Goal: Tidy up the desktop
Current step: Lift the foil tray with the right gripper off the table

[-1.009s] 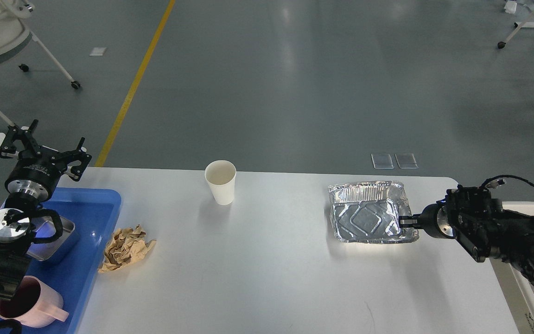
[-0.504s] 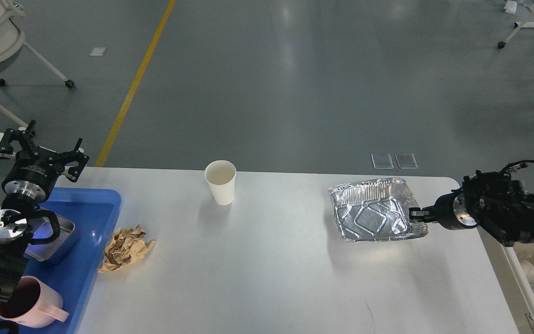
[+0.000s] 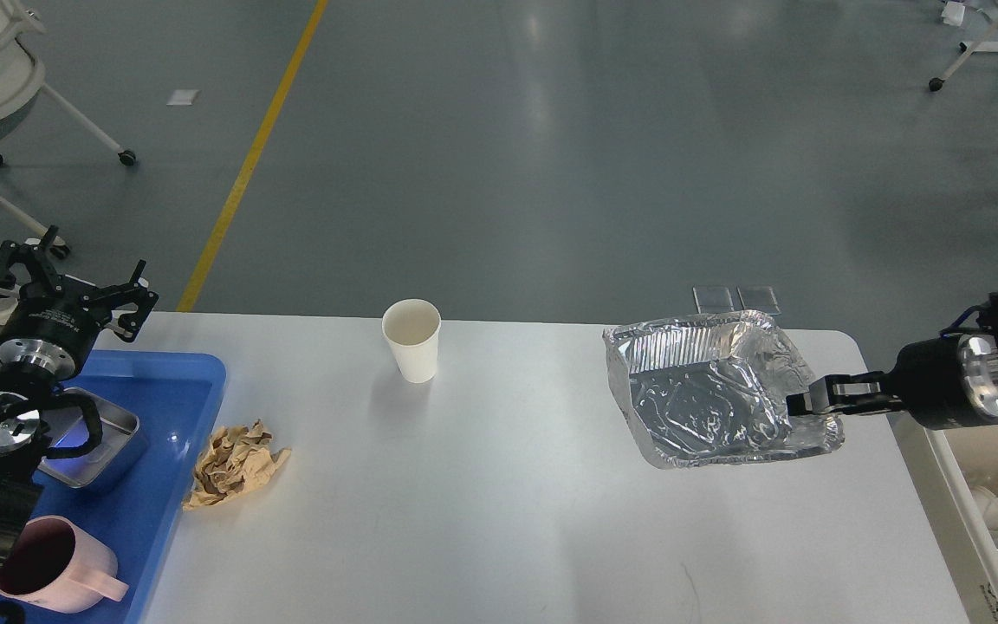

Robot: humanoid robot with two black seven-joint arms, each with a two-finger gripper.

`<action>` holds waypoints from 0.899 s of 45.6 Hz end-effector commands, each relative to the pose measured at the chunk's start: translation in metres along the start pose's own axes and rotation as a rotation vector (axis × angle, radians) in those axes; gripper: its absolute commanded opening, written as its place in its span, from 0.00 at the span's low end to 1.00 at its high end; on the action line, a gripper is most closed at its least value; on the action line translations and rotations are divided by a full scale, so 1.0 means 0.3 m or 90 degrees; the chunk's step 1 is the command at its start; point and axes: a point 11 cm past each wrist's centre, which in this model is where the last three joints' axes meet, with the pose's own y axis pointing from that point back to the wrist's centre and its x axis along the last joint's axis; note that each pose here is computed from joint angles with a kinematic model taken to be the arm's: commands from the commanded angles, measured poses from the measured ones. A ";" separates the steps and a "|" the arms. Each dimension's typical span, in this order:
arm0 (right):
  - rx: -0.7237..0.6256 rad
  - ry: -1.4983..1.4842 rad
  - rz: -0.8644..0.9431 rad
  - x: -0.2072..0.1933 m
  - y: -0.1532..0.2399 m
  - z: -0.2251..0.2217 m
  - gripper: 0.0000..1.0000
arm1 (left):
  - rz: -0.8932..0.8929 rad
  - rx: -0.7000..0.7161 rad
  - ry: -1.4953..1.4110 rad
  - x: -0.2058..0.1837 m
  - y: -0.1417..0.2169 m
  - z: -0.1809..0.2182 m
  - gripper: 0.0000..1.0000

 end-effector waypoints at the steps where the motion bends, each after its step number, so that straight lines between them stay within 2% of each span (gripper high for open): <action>1: 0.020 0.006 0.012 -0.002 0.106 -0.056 0.00 | 0.006 -0.008 -0.016 0.013 0.009 0.042 0.98; 6: 0.046 -0.026 0.043 0.017 0.219 -0.096 0.00 | 0.016 0.003 -0.029 0.052 0.037 0.036 0.98; 16: 0.056 -0.019 0.059 0.063 0.316 -0.138 0.00 | -0.004 0.000 -0.049 0.080 0.075 0.081 0.97; 25: 0.064 -0.026 0.067 0.090 0.333 -0.164 0.00 | -0.031 0.038 -0.116 0.133 0.147 0.099 0.97; 41: 0.051 -0.018 0.061 0.095 0.324 -0.172 0.00 | -0.031 0.090 -0.203 0.143 0.153 0.060 0.98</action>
